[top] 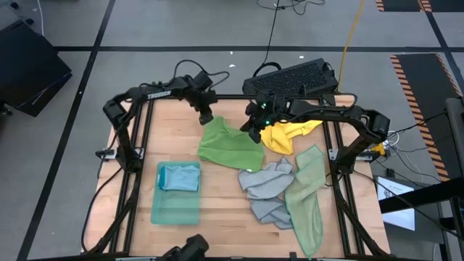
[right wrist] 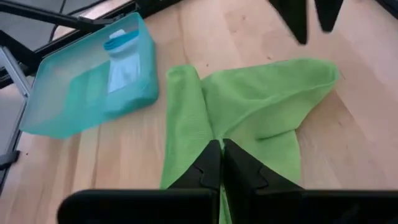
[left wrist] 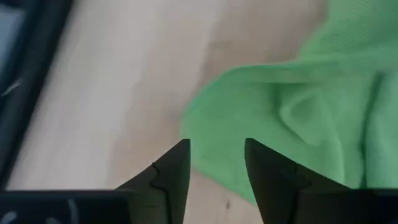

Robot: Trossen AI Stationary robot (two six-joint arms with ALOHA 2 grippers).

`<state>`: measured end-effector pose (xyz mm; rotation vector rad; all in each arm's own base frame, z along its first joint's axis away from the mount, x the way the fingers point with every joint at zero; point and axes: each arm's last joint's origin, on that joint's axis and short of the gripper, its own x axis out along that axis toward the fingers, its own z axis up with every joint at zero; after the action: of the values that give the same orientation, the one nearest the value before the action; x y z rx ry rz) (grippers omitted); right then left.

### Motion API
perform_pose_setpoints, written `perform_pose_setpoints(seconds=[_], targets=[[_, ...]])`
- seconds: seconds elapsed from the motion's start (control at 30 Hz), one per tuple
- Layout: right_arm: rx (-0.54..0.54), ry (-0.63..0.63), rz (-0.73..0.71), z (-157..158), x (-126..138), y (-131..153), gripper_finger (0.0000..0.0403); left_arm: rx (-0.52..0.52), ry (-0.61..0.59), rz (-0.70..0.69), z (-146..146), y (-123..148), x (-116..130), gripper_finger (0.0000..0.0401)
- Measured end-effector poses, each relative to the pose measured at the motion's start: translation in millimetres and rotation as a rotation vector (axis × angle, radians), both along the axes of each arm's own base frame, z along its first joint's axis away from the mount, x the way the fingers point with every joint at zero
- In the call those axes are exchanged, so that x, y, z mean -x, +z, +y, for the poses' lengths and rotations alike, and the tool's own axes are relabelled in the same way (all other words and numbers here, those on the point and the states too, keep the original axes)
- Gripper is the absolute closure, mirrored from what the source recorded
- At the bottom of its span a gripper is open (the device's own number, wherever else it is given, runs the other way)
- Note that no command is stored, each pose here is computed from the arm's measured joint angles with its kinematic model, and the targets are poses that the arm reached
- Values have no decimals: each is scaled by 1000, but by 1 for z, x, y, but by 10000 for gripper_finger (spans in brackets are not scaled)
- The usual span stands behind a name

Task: Fold microfiber towels
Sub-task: Fold the green microfiber cloth

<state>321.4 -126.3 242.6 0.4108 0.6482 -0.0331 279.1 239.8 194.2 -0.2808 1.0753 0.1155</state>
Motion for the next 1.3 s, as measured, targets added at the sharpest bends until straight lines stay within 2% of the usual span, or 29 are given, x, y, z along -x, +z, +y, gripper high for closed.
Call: perform_pose_setpoints(seconds=[0.17, 0.33, 0.4, 0.47, 0.57, 0.73, 0.83, 1.1, 1.2, 1.3], targets=[[-23, 18, 40, 9, -1, -3, 402, -113, -196, -39, -12, -1, -17, 199], [-27, 52, 58, 20, -3, -4, 402, -331, -458, -4, -27, -3, -34, 152], [-28, 57, 64, 21, -3, -5, 402, -385, -482, 0, -28, -7, -41, 148], [-31, 59, 74, 23, -3, -5, 402, -375, -475, 13, -27, -12, -41, 149], [-36, 61, 79, 24, -3, -6, 403, -379, -473, 15, -25, -14, -41, 161], [-34, 66, 77, 25, -3, -6, 403, -383, -550, -20, -24, -14, -41, 192], [-30, 69, 73, 24, -3, -5, 403, -404, -538, -35, -19, -15, -41, 212], [-24, 74, 70, 24, -3, -5, 403, -360, -545, 1, -14, -37, -43, 249], [-24, 74, 70, 24, -3, -5, 403, -360, -524, 19, -14, -38, -43, 286], [-24, 74, 70, 24, -3, -5, 403, -362, -478, 52, -15, -33, -40, 347]])
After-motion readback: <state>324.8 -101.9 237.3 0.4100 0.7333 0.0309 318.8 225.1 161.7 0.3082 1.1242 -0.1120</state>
